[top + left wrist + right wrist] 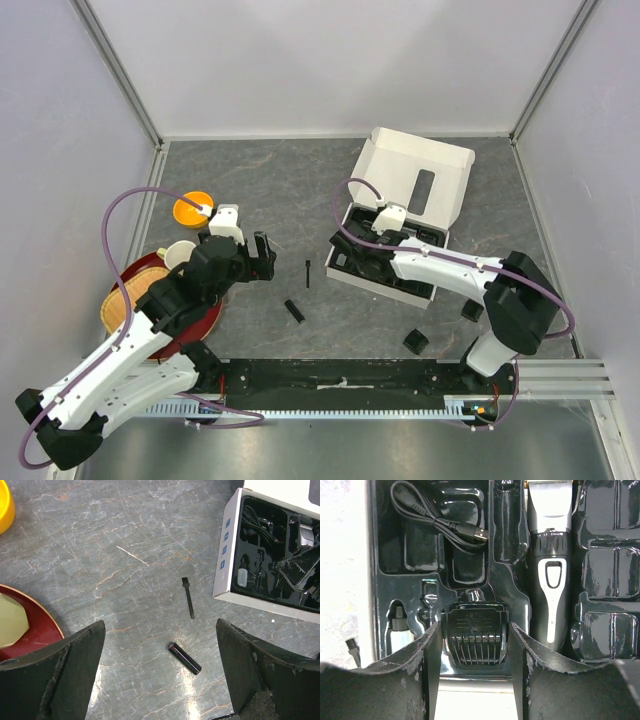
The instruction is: Sort the hair-cutting tools
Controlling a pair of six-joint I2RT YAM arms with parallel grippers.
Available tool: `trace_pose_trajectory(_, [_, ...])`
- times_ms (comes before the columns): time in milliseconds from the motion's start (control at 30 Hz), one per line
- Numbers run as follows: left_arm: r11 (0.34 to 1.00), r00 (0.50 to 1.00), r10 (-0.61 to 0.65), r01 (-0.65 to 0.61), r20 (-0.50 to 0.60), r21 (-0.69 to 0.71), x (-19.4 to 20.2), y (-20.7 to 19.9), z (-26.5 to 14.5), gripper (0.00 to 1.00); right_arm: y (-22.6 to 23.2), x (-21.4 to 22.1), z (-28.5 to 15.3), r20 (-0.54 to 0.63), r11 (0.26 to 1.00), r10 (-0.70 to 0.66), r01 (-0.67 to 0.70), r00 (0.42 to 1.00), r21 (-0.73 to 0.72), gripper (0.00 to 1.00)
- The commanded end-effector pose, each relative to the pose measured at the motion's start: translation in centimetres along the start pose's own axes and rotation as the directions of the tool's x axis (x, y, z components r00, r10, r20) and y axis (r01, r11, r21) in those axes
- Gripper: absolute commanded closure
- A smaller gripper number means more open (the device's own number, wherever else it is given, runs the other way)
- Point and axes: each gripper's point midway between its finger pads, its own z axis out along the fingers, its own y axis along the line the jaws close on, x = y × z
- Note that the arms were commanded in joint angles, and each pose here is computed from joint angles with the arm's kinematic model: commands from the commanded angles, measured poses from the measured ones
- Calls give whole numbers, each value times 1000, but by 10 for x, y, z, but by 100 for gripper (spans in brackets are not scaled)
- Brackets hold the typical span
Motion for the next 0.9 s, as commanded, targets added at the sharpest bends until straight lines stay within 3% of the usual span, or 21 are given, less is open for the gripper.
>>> trace_pose_trajectory(0, [1000,1000,11,-10,17,-12,-4,2,1,2,-4,3,5,9,1000,-4,4,1000,10,53])
trace_pose_trajectory(600, [1000,1000,13,-13,16,-16,-4,2,2,2,-4,19,19,-16,1000,-13,13,1000,19,53])
trace_pose_trajectory(867, [1000,1000,13,-13,16,-16,-3,3,2,2,-7,20,16,-26,1000,-6,7,1000,23,35])
